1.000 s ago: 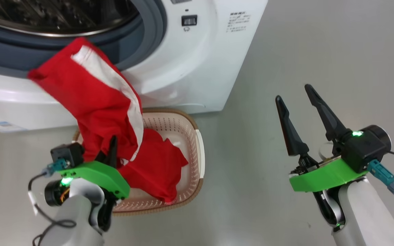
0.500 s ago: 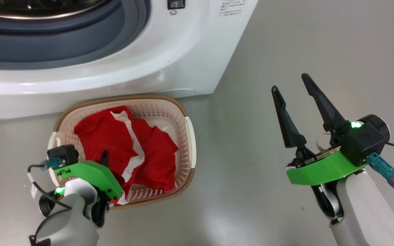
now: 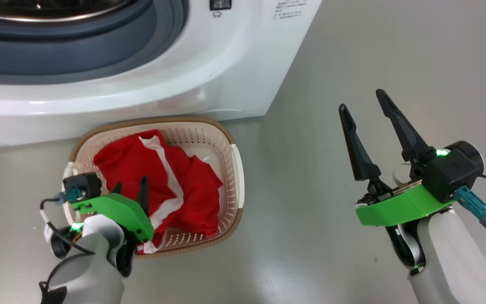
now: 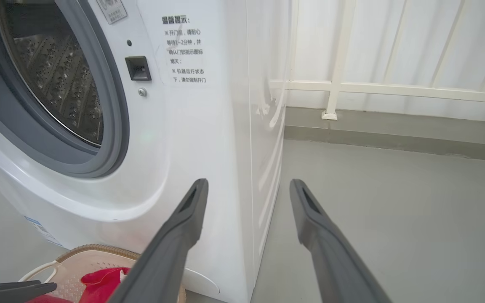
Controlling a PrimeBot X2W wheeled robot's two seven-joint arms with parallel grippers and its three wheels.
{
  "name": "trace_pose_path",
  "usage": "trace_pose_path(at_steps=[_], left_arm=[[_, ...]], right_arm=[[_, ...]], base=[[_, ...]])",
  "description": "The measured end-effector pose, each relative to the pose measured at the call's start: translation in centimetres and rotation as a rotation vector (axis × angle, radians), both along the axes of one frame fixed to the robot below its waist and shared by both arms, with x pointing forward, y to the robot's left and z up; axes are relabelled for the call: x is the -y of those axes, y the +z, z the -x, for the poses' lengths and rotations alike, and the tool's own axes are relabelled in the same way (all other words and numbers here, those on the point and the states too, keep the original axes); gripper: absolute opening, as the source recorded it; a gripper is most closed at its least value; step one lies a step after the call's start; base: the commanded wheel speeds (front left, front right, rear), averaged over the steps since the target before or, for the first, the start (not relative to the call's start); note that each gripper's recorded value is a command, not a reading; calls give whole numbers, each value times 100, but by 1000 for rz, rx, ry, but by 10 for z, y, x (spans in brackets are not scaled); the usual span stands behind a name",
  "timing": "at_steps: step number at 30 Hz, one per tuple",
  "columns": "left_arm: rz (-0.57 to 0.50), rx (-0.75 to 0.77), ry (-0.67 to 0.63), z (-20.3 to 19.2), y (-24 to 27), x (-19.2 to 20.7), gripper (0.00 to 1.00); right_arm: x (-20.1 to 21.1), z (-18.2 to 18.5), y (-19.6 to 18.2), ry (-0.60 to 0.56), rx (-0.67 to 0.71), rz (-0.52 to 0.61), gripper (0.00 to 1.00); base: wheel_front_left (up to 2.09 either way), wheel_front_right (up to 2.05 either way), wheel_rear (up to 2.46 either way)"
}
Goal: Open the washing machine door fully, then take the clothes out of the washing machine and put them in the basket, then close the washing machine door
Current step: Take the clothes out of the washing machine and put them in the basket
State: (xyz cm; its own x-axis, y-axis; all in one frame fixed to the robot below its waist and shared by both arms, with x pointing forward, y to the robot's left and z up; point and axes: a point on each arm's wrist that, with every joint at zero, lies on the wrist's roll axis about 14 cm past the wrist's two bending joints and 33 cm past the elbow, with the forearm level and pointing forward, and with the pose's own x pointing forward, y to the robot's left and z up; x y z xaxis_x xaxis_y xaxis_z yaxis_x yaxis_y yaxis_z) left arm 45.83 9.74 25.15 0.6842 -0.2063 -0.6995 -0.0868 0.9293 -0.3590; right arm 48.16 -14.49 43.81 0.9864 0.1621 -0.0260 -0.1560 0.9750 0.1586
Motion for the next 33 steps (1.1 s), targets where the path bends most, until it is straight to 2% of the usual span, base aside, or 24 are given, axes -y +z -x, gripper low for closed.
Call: trace_pose_path(at_steps=[6, 16, 26, 33], left_arm=[[-11, 91, -9, -10, 23, -1, 100], [37, 313, 17, -32, 86, -2, 100], [82, 529, 112, -28, 148, -26, 100], [54, 664, 105, -23, 187, -33, 100]], right_arm=[[-4, 1, 13, 9, 26, -4, 100], [-11, 9, 35, 24, 69, -11, 100], [-10, 22, 52, 20, 98, -10, 100], [-8, 29, 62, 16, 117, -9, 100]], base=[[0, 0, 0], [0, 0, 0], [0, 0, 0], [0, 0, 0]])
